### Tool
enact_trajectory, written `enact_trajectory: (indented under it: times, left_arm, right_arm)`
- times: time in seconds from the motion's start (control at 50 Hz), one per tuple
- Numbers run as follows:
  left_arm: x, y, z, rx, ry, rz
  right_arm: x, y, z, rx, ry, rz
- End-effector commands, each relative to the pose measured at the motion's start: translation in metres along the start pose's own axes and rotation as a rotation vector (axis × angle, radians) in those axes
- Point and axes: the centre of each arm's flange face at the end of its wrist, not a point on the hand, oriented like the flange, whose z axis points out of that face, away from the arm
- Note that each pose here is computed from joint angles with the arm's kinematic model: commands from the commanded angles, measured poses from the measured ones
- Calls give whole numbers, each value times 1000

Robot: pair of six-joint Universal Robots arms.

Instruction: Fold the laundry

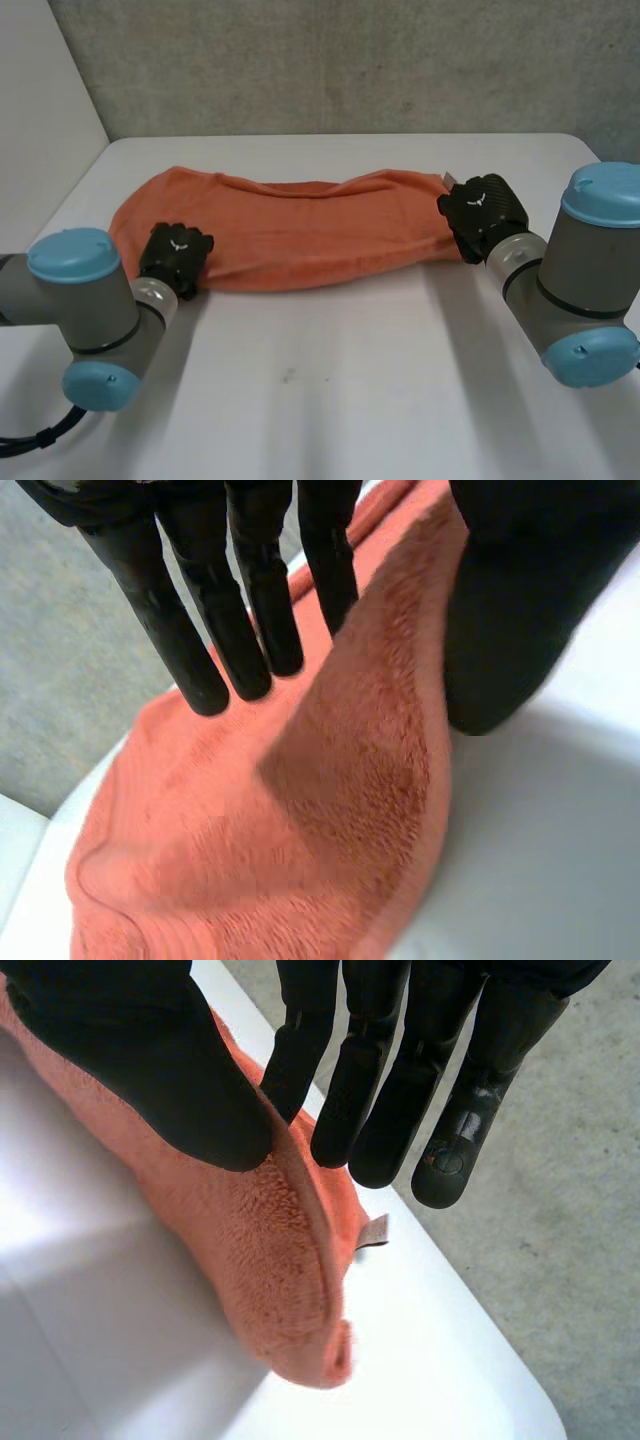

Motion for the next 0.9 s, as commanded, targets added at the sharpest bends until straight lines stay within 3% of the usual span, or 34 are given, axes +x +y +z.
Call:
enact_trajectory:
  times: [0.02, 0.22, 0.46, 0.62, 0.9]
  left_arm:
    - [-9, -6, -6, 7, -21, -2]
    - [-41, -20, -29, 0, -70, -25]
    - [-87, 13, -31, -116, -39, -99]
    - [-75, 28, -43, -199, 95, -164]
    - [-63, 38, -44, -184, 96, -153]
  right_arm:
    - [8, -9, -11, -7, -1, 2]
    - [37, 22, -11, -133, 49, 21]
    - [70, 46, -2, -180, 133, 47]
    - [66, 55, 1, -194, 125, 50]
    - [63, 57, 2, -180, 127, 49]
